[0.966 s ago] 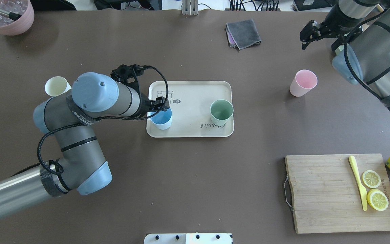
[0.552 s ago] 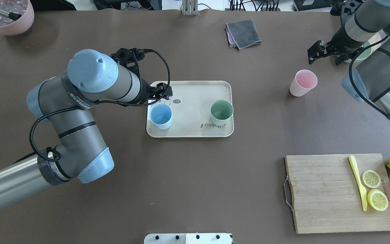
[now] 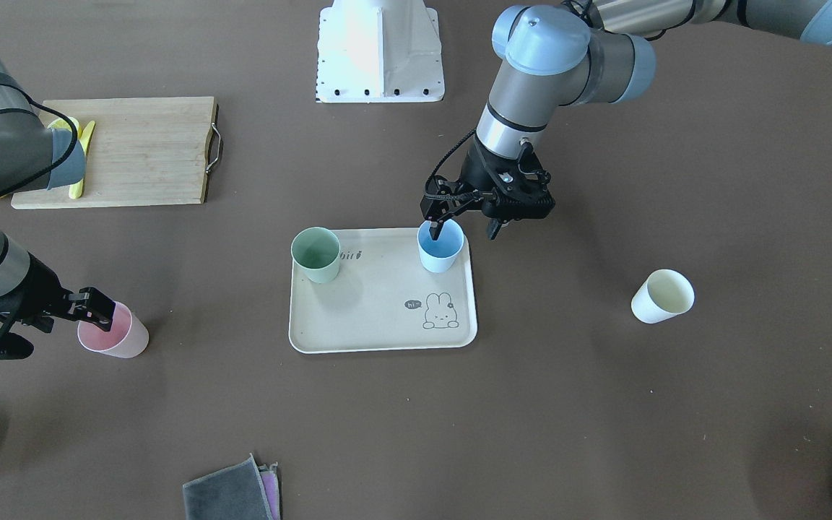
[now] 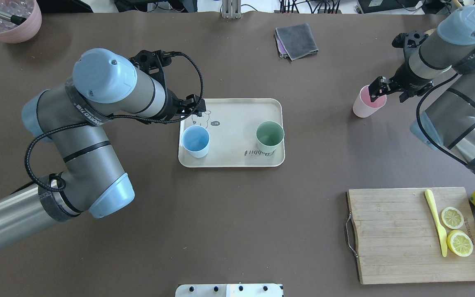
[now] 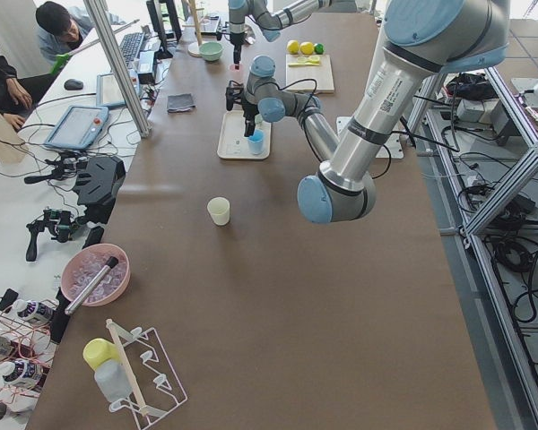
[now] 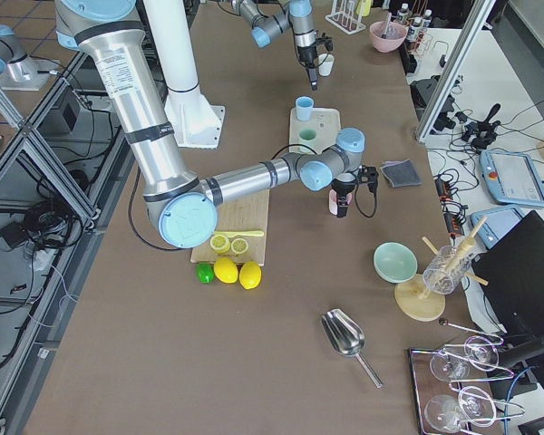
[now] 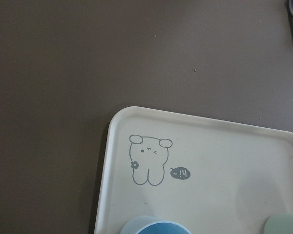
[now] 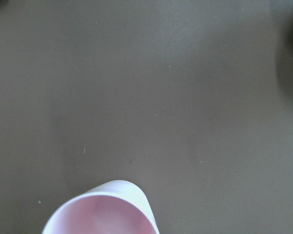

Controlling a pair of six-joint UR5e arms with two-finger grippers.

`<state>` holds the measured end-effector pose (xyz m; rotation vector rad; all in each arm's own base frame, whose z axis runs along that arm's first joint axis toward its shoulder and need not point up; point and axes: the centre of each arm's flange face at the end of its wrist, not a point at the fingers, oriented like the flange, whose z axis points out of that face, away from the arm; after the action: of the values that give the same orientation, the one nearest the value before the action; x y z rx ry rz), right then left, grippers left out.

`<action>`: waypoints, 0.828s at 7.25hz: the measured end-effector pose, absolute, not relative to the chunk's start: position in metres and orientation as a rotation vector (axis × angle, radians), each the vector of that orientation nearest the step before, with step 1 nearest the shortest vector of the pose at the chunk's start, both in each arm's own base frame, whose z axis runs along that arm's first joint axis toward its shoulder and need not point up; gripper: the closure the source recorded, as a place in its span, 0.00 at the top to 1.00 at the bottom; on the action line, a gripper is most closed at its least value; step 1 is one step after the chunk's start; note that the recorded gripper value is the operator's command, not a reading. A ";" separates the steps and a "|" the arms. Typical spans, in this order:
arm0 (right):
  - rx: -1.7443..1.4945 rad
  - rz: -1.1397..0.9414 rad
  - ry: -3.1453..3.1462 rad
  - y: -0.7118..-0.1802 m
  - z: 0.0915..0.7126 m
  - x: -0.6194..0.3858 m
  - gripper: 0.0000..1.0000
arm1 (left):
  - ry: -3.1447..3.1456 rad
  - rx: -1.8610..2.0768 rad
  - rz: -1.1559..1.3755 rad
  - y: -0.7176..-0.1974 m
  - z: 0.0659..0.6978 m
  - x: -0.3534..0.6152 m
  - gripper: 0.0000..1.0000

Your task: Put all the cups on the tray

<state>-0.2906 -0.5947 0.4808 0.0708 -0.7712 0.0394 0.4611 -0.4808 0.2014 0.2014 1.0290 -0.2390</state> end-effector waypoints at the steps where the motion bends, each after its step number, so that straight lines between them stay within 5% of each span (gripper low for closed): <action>1: 0.079 0.037 -0.758 -0.591 0.484 -0.297 0.00 | 1.028 0.202 -0.243 -0.481 0.200 0.457 0.98; 6: 0.072 0.040 -0.866 -0.588 0.428 -0.288 0.00 | 0.985 0.224 -0.190 -0.525 0.225 0.374 0.98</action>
<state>-0.2877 -0.5878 0.4280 0.0724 -0.8665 0.0404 0.3739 -0.5245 0.2254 0.2236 0.9854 -0.1900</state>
